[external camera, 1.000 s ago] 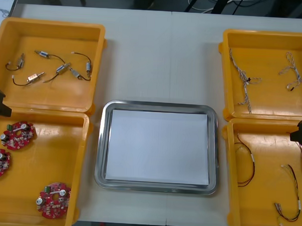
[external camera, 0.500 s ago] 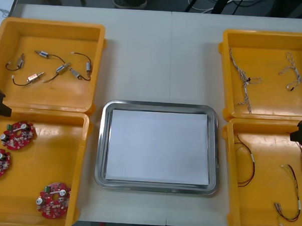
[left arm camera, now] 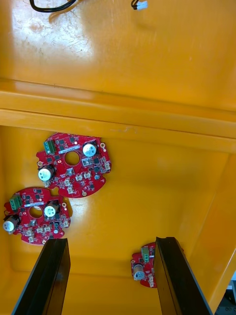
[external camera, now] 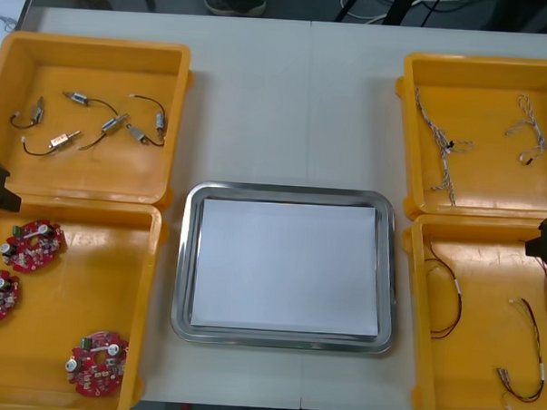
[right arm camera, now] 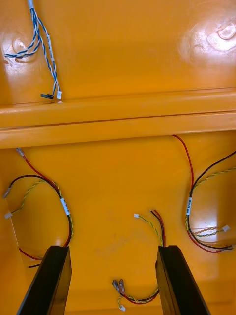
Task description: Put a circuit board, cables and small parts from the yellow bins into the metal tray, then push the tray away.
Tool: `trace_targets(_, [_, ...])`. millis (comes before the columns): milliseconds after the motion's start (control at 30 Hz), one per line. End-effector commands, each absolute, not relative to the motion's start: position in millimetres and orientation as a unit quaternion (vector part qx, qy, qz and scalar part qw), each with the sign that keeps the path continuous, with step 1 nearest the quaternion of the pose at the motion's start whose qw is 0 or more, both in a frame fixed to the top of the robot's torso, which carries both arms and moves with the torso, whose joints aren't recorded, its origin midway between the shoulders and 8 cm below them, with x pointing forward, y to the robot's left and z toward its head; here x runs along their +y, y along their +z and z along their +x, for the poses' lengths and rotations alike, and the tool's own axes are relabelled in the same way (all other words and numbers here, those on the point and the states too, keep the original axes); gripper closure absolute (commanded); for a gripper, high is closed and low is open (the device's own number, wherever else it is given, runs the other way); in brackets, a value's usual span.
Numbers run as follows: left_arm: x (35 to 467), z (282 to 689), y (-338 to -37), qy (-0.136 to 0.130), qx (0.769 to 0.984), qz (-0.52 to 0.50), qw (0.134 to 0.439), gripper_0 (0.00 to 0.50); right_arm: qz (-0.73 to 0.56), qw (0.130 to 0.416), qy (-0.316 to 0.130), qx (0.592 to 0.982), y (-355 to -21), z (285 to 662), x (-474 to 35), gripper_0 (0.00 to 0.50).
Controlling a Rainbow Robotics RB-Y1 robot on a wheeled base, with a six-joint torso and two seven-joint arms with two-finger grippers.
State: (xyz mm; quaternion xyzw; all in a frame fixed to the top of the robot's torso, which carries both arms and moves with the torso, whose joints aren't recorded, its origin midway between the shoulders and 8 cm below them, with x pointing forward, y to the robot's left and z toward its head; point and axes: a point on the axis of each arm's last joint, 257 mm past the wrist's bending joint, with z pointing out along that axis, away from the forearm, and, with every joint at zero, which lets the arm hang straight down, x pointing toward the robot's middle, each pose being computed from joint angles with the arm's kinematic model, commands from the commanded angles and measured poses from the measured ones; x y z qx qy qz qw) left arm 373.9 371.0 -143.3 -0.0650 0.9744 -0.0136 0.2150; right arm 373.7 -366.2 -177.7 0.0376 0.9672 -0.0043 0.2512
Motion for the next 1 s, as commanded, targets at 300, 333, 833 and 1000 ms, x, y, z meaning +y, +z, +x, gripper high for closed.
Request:
trace_targets(300, [381.1,358.4,-162.1,-0.003,0.979,-0.070,0.189,0.000,0.032,0.239,-0.045,0.970,-179.2,359.5,-392.9,0.000])
trace_targets(333, [383.4,359.6,-160.0,0.001,0.979,-0.070,0.191,0.000,0.032,0.238,-0.046,0.970,-179.6,359.1,-393.8,0.000])
trace_targets(833, [379.3,352.8,-167.1,-0.015,0.981,-0.068,0.181,0.000,0.009,0.228,-0.002,0.974,-184.6,336.9,-394.3,0.000])
trace_targets(1000, [380.3,351.5,-178.3,-0.021,0.979,-0.065,0.193,0.000,0.000,0.235,-0.006,0.972,-188.0,332.1,-404.5,0.000])
